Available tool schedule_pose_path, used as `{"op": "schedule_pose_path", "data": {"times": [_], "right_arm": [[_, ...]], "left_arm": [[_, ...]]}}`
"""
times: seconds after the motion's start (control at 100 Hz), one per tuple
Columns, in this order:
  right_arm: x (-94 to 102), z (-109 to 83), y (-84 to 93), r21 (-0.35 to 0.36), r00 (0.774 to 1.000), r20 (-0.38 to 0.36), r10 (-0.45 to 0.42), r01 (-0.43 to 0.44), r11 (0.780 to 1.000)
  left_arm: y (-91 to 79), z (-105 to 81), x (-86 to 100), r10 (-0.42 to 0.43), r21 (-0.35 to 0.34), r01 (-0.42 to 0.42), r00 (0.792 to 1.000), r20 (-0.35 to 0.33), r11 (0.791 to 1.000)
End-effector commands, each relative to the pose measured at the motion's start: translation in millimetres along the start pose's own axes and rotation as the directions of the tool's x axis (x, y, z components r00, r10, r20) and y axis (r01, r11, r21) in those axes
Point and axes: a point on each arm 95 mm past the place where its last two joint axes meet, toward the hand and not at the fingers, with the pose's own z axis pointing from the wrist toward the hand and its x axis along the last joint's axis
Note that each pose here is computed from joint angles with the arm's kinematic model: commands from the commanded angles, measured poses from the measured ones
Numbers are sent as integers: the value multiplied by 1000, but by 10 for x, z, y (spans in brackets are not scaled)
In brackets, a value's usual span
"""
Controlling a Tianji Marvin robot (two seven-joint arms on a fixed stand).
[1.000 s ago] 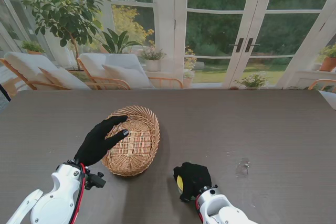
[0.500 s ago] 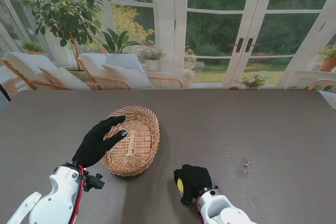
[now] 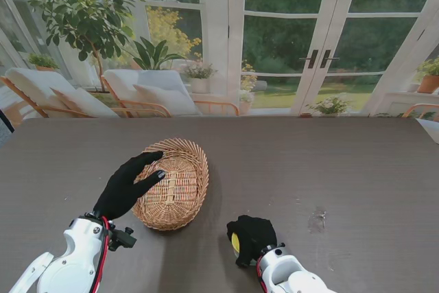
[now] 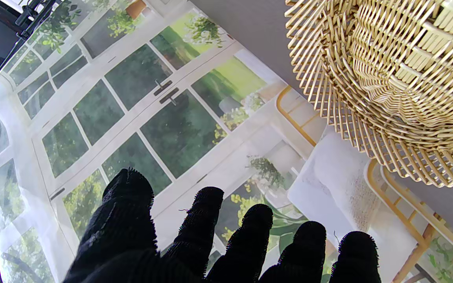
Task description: Stack culture dishes into a storage basket
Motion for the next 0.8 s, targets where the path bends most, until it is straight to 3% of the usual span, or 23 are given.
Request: {"op": "schedule_pose_path", "data": {"times": [0.0,0.49,0.79], "right_arm": [[-1,-128,-339,106,1000,8,8,-9,994],[-24,-138,-387,105,1000,9,16,-17,994],[66,-104,-102,60,1000,-1,24,-24,998]], "left_arm": [[15,-11,26,-5,-11,5,1000,-2,1000],[13,-21,29,-4,-8,4,1000,1,1000],[2,-50,35,0,7,0,1000,3,1000]]}}
